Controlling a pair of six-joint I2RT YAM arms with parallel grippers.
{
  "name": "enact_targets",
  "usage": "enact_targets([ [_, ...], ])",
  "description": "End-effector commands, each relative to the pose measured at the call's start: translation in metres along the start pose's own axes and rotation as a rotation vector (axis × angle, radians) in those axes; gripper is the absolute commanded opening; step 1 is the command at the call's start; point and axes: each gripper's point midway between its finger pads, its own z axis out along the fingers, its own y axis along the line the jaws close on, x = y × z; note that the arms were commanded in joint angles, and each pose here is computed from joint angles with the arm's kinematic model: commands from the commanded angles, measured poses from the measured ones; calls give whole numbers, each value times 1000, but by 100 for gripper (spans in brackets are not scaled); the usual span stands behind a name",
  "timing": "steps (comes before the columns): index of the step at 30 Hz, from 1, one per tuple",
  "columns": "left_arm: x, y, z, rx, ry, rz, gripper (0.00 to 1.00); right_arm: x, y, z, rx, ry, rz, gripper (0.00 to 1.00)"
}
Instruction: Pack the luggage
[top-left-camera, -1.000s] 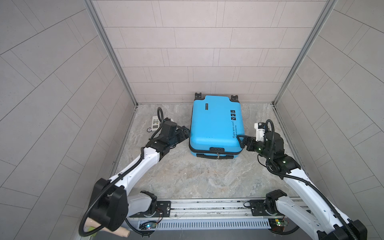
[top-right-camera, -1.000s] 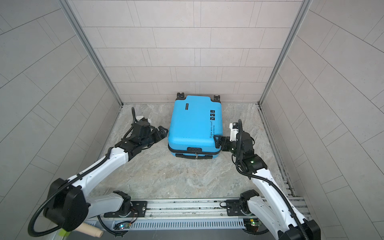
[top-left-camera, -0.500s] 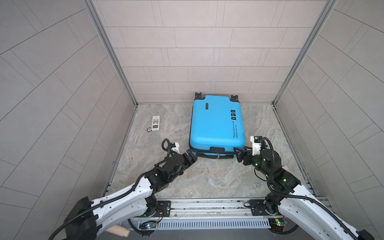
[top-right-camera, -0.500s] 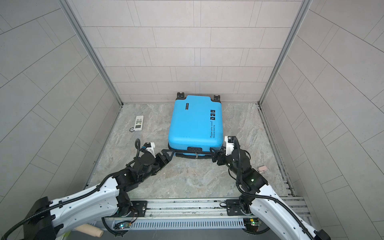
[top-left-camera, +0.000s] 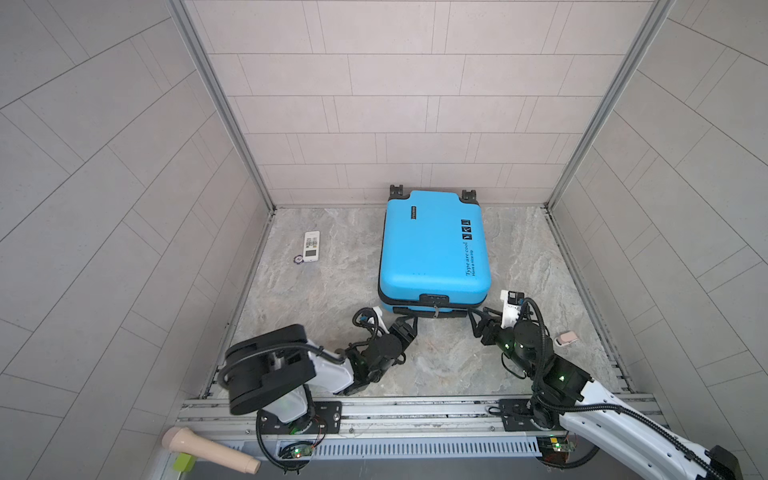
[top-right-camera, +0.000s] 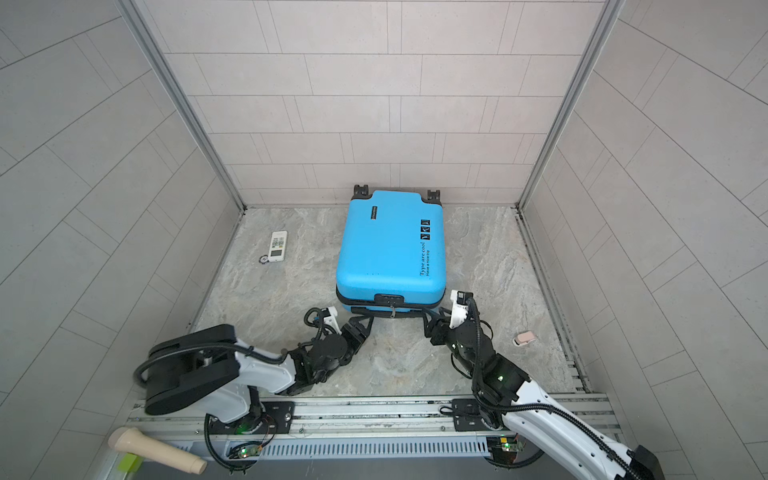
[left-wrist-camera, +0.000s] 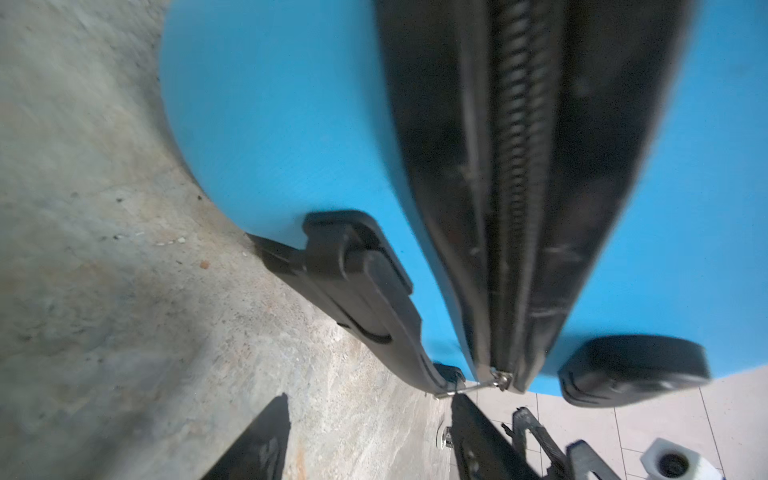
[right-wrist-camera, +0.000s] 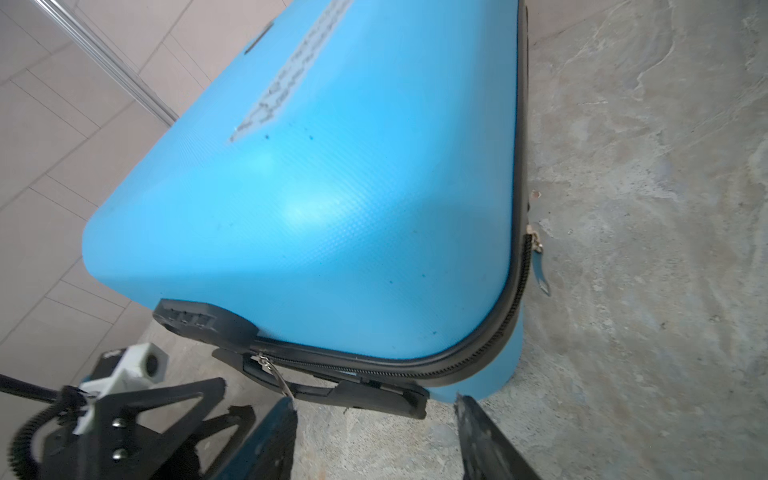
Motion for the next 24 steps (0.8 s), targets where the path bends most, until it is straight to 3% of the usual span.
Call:
enact_targets([
  [1, 0, -21, 7, 137, -24, -189, 63, -10, 2, 0, 0, -59, 41, 62],
  [5, 1, -25, 13, 142, -54, -131, 62, -6, 7, 2, -6, -46, 36, 61],
  [24, -8, -35, 25, 162, -124, -142, 59, 14, 46, 22, -61, 23, -44, 56],
])
